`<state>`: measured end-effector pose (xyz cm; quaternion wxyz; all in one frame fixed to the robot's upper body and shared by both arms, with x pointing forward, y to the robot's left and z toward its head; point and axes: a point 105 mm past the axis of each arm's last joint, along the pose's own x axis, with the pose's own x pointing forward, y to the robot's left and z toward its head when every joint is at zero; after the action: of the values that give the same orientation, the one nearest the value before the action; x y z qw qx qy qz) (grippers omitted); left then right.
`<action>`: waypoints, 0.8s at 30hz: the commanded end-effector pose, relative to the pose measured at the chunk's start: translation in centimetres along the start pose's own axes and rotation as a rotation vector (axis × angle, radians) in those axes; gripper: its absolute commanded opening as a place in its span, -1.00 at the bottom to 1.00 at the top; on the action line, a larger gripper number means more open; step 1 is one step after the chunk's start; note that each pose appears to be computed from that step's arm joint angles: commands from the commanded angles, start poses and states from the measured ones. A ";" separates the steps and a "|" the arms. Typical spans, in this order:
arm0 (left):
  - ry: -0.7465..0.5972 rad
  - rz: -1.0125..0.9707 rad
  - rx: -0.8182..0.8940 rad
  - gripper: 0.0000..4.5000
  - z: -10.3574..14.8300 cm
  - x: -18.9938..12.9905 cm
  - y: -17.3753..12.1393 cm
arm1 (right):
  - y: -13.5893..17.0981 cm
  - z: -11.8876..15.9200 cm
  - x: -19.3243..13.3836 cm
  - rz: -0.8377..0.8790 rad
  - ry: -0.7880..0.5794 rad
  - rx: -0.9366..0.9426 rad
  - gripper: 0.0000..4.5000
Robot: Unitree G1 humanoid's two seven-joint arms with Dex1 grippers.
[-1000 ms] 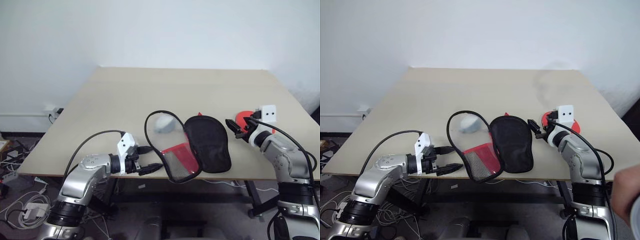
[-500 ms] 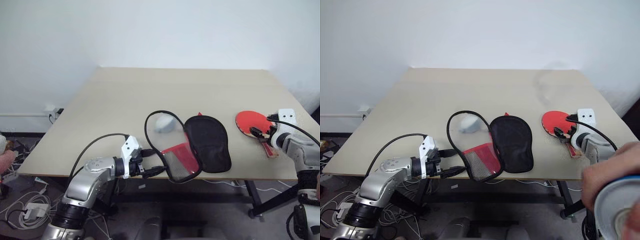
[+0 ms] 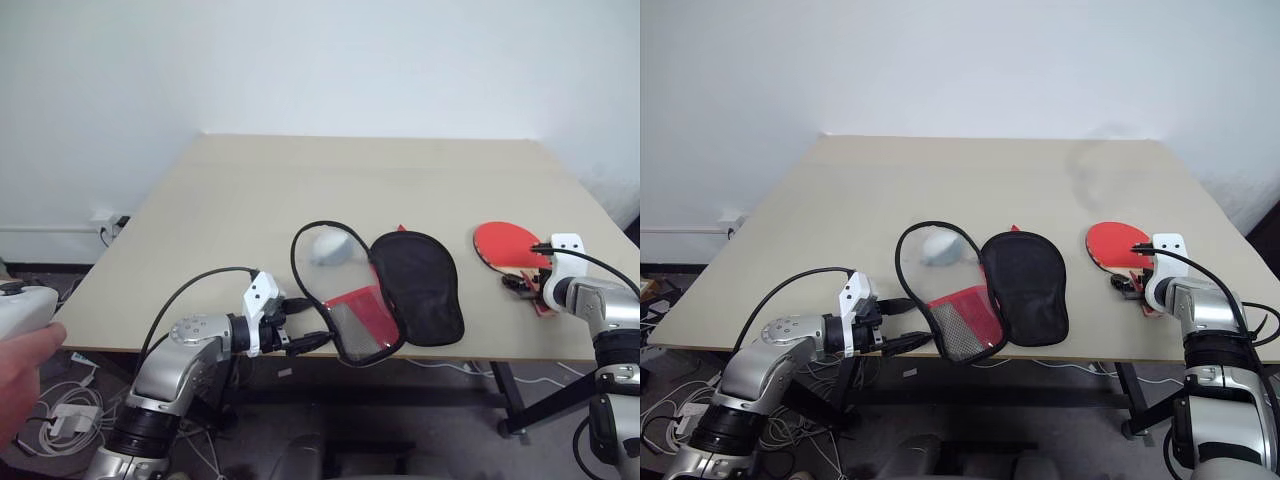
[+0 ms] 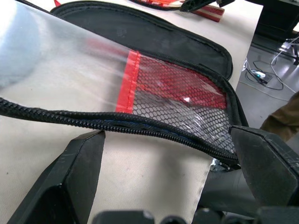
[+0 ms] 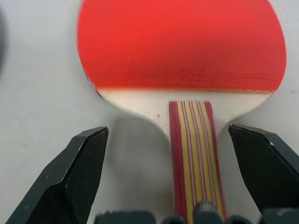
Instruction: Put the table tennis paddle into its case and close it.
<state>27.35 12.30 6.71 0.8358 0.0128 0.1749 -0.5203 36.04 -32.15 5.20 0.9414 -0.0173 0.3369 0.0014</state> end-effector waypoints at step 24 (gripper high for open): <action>-0.016 0.002 0.062 1.00 1.2 0.2 0.4 | -0.8 0.7 1.1 -0.067 0.010 0.023 -0.12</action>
<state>27.74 12.23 6.83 0.8371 0.0217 0.1697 -0.5196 36.87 -32.82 4.52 0.9365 -0.0065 0.3496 -0.0265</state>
